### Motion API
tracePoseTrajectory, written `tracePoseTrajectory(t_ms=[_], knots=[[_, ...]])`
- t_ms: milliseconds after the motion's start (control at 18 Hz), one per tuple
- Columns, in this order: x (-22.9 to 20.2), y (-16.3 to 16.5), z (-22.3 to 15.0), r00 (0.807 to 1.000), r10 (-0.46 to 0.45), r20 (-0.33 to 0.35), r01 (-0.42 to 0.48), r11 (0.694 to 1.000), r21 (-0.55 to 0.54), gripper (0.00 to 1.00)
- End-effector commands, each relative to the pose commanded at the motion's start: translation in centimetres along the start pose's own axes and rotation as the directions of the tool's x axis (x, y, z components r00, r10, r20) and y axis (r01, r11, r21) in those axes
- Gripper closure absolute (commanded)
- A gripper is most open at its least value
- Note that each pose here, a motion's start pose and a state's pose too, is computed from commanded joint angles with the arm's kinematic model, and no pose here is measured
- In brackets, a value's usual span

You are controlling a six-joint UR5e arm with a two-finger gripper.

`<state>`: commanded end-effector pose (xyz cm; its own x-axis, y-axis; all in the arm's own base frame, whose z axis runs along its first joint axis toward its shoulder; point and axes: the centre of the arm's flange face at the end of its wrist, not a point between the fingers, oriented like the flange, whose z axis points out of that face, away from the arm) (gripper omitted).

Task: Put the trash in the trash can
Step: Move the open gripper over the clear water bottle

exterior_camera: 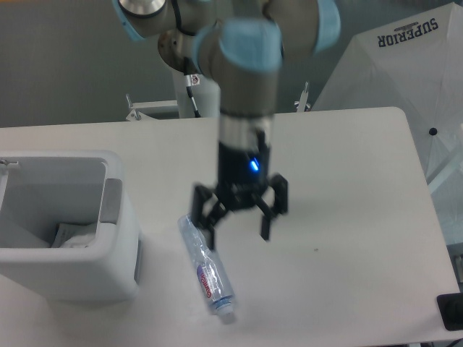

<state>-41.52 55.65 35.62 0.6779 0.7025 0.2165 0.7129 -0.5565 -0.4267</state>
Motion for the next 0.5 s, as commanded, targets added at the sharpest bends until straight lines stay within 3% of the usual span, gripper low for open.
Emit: tracePoseTrajectory(t_ms=[500], knots=[[0.4, 0.9, 9.6, 1.000, 0.013, 0.013, -0.011, 0.993, -0.120, 0.00]])
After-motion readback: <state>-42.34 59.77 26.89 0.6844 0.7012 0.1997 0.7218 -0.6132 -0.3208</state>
